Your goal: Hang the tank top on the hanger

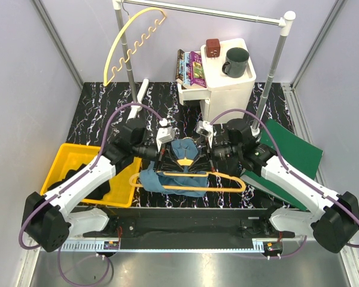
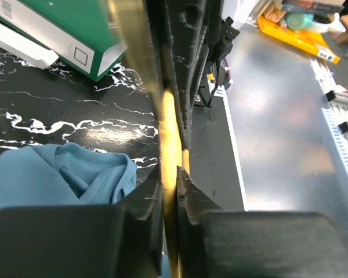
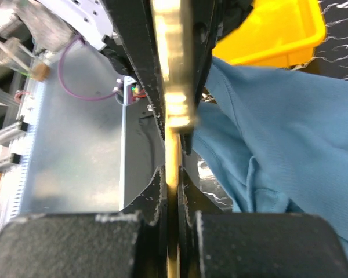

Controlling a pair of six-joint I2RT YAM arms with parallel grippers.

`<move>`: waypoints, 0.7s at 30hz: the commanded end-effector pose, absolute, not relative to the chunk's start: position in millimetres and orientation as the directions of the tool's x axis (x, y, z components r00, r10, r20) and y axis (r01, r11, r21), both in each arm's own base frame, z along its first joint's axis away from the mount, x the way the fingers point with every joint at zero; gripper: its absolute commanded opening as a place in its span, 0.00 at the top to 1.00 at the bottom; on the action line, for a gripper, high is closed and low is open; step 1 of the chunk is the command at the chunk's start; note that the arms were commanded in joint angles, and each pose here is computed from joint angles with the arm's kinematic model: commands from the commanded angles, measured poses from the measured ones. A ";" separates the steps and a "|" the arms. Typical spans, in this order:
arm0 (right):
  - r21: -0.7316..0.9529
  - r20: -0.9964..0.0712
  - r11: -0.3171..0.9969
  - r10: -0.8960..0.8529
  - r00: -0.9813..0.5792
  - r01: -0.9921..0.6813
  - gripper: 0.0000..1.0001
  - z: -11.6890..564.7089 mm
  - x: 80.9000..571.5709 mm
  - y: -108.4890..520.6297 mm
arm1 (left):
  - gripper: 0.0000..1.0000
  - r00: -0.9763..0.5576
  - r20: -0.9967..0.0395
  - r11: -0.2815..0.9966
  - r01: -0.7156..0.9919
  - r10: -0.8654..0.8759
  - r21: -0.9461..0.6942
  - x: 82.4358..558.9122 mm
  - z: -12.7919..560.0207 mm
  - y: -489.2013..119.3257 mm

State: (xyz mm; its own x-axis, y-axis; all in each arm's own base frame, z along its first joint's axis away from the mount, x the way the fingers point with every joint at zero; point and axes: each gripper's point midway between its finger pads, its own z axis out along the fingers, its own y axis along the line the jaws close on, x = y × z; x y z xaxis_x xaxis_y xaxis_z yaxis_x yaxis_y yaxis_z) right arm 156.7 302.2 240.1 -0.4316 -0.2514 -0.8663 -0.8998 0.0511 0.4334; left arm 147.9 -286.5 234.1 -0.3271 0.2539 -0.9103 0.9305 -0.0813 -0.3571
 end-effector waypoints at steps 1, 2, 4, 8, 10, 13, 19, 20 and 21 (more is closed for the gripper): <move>0.353 -0.903 0.084 -0.229 -0.363 -0.932 0.93 257.1 167.9 303.2 | 1.00 -0.275 -0.930 -0.127 0.942 0.244 -0.312 147.1 242.6 -294.7; 0.349 -0.902 0.112 -0.229 -0.365 -0.931 0.88 254.5 171.6 302.2 | 1.00 -0.279 -0.928 -0.125 0.940 0.249 -0.316 147.7 240.5 -295.4; 0.343 -0.902 0.136 -0.229 -0.366 -0.929 0.72 252.8 173.8 300.3 | 1.00 -0.292 -0.920 -0.124 0.935 0.262 -0.333 149.2 233.6 -297.4; 0.288 -0.904 0.274 -0.237 -0.355 -0.918 0.37 242.3 193.2 290.6 | 1.00 -0.298 -0.914 -0.088 0.939 0.275 -0.333 155.4 226.2 -297.4; 0.270 -0.897 0.359 -0.244 -0.369 -0.893 0.27 237.5 202.4 281.1 | 1.00 -0.287 -0.918 -0.035 0.951 0.274 -0.308 162.7 225.0 -296.1; 0.219 -0.899 0.513 -0.224 -0.376 -0.830 0.14 235.3 220.7 261.6 | 1.00 -0.274 -0.922 0.072 0.962 0.273 -0.264 177.2 224.3 -291.4; 0.160 -0.937 0.760 -0.083 -0.339 -0.629 0.10 261.2 247.8 215.2 | 1.00 -0.274 -0.937 0.372 0.911 0.218 -0.180 226.7 226.4 -273.1; 0.146 -0.946 0.800 -0.060 -0.319 -0.582 0.10 267.6 253.5 205.1 | 1.00 -0.275 -0.939 0.410 0.896 0.205 -0.173 234.8 227.4 -269.7; 0.146 -0.955 0.806 -0.038 -0.295 -0.574 0.11 277.7 250.9 200.1 | 1.00 -0.281 -0.939 0.447 0.878 0.196 -0.169 240.9 226.2 -265.7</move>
